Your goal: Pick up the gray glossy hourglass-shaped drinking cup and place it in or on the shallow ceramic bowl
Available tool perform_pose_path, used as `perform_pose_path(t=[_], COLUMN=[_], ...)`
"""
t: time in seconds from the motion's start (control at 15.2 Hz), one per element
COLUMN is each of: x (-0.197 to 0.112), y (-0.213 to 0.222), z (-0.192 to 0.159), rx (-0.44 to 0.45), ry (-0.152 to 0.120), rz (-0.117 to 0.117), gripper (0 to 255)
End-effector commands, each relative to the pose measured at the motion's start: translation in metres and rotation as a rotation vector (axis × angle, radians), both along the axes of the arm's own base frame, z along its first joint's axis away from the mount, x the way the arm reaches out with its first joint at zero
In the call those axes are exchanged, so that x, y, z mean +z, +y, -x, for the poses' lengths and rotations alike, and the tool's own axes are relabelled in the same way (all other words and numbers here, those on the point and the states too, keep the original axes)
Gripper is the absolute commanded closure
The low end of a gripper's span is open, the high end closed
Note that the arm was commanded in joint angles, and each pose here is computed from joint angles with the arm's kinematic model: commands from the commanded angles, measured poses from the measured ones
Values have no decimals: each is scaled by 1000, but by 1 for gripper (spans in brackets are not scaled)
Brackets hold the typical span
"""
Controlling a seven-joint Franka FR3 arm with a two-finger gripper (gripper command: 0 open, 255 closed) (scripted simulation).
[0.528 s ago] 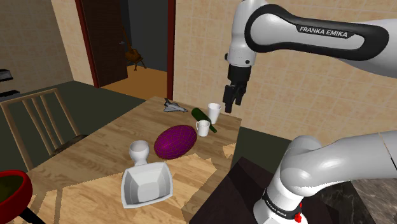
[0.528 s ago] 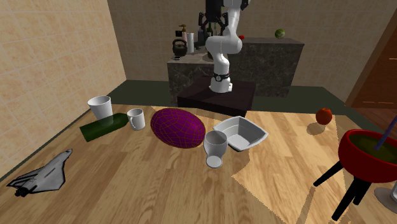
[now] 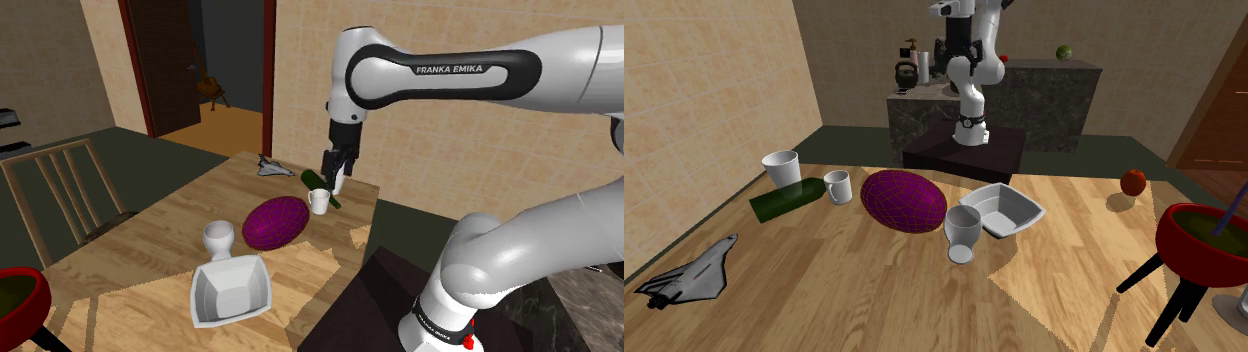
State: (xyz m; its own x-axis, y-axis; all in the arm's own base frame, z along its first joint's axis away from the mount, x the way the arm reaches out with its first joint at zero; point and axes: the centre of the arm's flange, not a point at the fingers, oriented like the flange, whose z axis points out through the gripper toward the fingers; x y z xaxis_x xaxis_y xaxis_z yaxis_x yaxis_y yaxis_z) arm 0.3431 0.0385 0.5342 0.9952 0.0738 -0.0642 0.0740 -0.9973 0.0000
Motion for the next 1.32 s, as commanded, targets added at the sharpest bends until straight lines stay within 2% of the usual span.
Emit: perform_pose_path(t=[0.0,1.25], x=[-16,-171], y=[4,65], z=[-20,-203], rx=[5,51], ry=[-5,-35], rz=[1,14], gripper=[0,0])
